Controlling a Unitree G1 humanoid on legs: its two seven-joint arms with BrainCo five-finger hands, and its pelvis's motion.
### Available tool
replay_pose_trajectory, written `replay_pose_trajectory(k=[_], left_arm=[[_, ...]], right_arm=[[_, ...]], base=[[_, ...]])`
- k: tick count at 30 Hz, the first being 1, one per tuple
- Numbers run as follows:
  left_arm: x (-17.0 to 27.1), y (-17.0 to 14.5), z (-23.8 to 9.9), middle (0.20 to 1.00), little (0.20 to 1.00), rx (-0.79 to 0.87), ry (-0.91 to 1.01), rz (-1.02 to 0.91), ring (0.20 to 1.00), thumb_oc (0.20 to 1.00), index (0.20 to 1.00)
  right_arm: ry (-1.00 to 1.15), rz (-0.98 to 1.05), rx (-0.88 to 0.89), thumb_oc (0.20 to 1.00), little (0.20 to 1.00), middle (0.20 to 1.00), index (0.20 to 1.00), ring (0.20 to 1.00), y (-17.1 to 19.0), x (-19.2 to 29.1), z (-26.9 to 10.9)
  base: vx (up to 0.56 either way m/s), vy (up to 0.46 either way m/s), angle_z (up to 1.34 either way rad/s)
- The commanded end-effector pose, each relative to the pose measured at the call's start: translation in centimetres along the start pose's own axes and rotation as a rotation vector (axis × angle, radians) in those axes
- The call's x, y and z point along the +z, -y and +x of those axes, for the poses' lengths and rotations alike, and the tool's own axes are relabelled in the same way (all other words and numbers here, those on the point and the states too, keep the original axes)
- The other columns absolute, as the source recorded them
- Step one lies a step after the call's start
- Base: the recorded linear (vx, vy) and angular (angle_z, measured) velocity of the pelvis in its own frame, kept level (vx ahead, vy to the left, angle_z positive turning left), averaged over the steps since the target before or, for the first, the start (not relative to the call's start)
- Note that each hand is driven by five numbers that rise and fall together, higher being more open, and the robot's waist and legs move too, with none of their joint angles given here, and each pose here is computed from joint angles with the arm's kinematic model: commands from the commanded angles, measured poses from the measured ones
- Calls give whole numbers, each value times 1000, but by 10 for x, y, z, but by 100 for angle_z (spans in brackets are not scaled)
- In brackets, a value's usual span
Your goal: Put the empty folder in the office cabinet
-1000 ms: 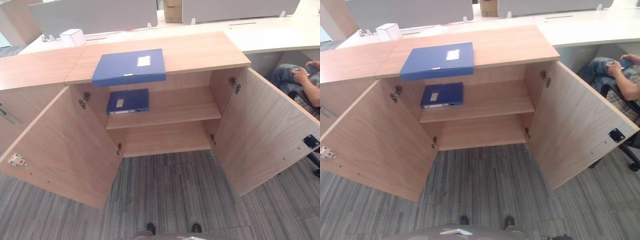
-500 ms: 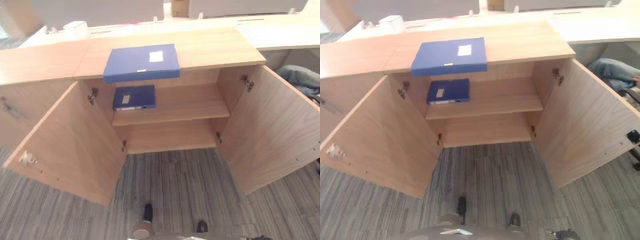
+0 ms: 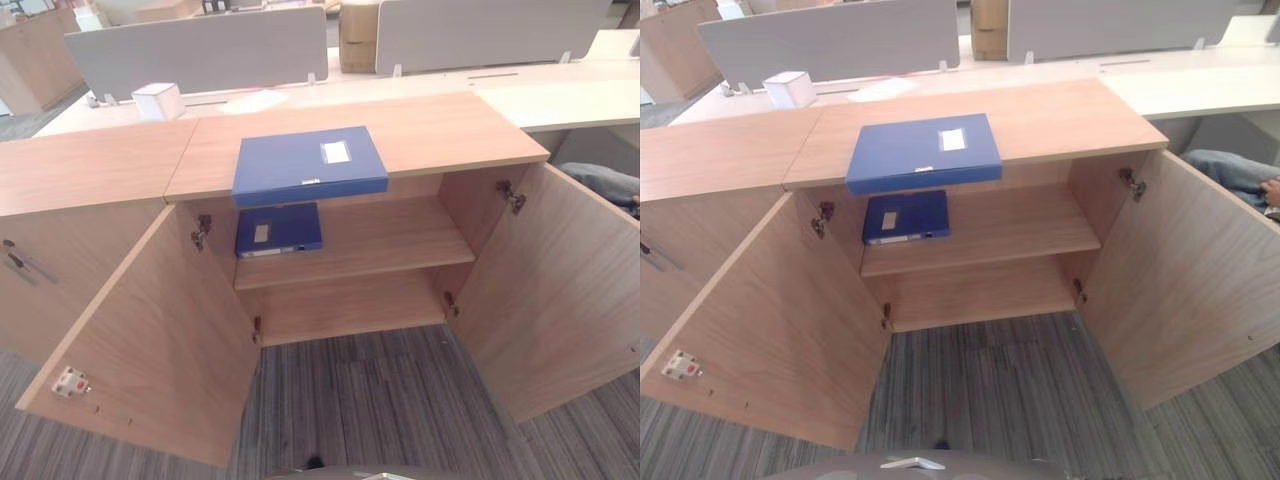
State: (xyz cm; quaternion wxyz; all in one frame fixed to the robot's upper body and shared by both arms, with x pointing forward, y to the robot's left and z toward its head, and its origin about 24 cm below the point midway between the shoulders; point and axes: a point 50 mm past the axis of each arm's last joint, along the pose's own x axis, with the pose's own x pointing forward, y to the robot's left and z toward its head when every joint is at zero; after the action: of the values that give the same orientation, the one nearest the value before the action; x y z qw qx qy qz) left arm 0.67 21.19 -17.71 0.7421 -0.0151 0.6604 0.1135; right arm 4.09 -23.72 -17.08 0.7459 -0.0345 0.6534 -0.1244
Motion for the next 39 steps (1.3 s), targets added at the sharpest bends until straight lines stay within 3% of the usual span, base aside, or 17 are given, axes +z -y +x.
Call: replay_pose_trajectory(k=[1, 8, 15, 22, 23, 24, 25, 26, 28, 29, 39], left_arm=[[16, -20, 0, 1000, 1000, 73, 38, -65, 1000, 1000, 1000], [24, -34, -1, 1000, 1000, 108, 45, -49, 1000, 1000, 1000], [9, -36, -2, 1000, 1000, 126, 0, -62, 1000, 1000, 1000], [27, -40, -2, 1000, 1000, 158, 90, -125, 1000, 1000, 1000], [37, -42, -2, 1000, 1000, 169, 132, -142, 1000, 1000, 1000], [114, -123, -29, 1000, 1000, 342, 317, -187, 1000, 1000, 1000], [118, -118, -29, 1000, 1000, 336, 336, -147, 1000, 1000, 1000], [164, -120, -42, 1000, 1000, 319, 477, -131, 1000, 1000, 1000], [205, -61, -60, 1000, 1000, 189, 831, -94, 1000, 1000, 1000], [213, -47, -78, 1000, 1000, 131, 975, -106, 1000, 1000, 1000], [236, -16, -145, 1000, 1000, 32, 1329, -73, 1000, 1000, 1000]], right_arm=[[38, 48, -39, 1000, 1000, 1000, 1000, 1000, 11, 16, 0], [-50, 6, -18, 1000, 1000, 1000, 1000, 1000, 6, -13, -1], [3, 20, -27, 1000, 1000, 1000, 1000, 1000, 11, -2, 0], [11, 53, -29, 1000, 1000, 1000, 1000, 1000, 11, -2, 0], [11, 56, -32, 1000, 1000, 1000, 1000, 1000, 11, -2, 0], [29, 16, -46, 1000, 1000, 1000, 1000, 1000, 28, 3, -1], [33, 7, -58, 1000, 1000, 1000, 1000, 1000, 30, 2, -1], [32, 2, -57, 1000, 1000, 1000, 1000, 1000, 31, 3, -1], [45, 5, -85, 1000, 1000, 1000, 1000, 1000, 30, 0, -2], [78, 19, -106, 1000, 1000, 1000, 1000, 1000, 30, 6, -2], [69, 39, -105, 1000, 1000, 1000, 1000, 1000, 25, 8, -1]], base=[[147, -84, 33], [189, -117, 46], [123, -127, 21], [109, -54, 2], [140, -12, 4], [161, 13, 3], [179, 31, 8], [58, 23, -1], [-67, -25, -14], [-168, -44, -25], [-9, -13, -12]])
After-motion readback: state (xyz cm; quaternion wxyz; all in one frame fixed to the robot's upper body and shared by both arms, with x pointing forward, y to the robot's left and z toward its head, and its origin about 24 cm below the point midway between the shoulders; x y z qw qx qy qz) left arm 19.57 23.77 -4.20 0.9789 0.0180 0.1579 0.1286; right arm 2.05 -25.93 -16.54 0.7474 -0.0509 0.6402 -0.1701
